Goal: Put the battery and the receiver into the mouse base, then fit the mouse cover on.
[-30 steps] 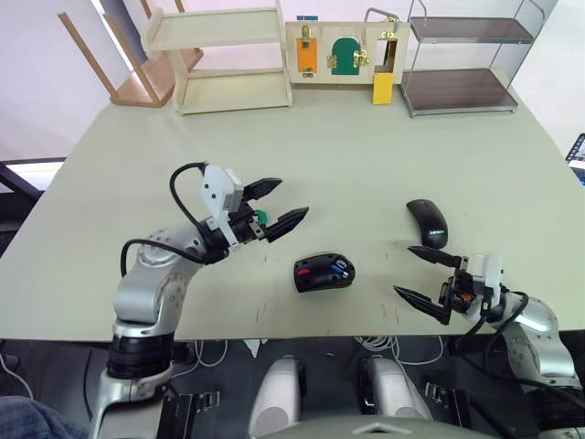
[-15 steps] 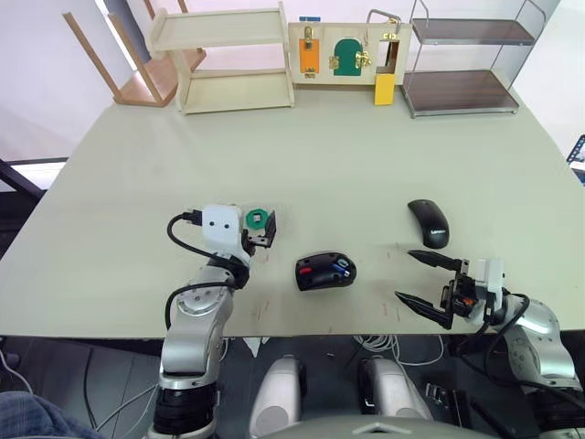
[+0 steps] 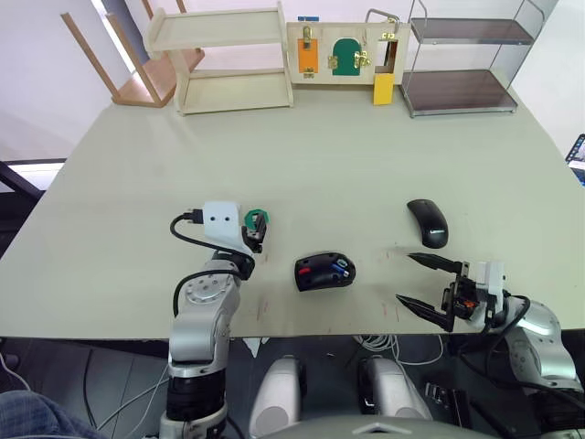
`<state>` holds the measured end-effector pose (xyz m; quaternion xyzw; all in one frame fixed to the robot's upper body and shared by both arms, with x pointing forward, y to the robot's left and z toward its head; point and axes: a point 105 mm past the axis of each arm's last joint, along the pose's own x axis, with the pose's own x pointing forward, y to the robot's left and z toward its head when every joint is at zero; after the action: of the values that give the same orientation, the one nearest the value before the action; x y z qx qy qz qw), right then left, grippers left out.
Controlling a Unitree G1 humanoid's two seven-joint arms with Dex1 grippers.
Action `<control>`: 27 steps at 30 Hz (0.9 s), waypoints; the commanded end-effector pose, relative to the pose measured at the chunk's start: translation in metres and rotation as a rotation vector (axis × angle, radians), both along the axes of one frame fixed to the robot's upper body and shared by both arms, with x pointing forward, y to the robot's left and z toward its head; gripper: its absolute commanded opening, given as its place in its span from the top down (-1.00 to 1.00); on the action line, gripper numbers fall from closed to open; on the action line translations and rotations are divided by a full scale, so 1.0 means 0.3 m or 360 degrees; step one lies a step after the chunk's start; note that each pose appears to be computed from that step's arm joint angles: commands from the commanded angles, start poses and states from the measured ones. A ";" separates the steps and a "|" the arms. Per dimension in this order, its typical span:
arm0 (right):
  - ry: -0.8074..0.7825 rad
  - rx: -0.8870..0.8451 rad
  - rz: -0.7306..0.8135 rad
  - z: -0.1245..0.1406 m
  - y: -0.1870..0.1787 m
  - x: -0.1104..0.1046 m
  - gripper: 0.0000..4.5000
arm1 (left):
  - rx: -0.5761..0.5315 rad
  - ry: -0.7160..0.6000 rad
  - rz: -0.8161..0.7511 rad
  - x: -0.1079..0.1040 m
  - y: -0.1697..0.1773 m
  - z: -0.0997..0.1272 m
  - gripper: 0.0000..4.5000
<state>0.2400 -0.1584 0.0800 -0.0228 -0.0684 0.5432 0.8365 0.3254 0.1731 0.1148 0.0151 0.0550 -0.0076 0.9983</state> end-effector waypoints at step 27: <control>-0.0044 -0.0002 -0.0031 0.027 -0.021 -0.023 -1.00 | -0.0131 -0.0030 -0.0013 0.012 -0.021 0.004 -0.22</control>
<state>0.2329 -0.1598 0.0761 -0.0201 -0.0591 0.5403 0.8392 0.3285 0.1699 0.1048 -0.0220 0.0696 -0.0050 0.9973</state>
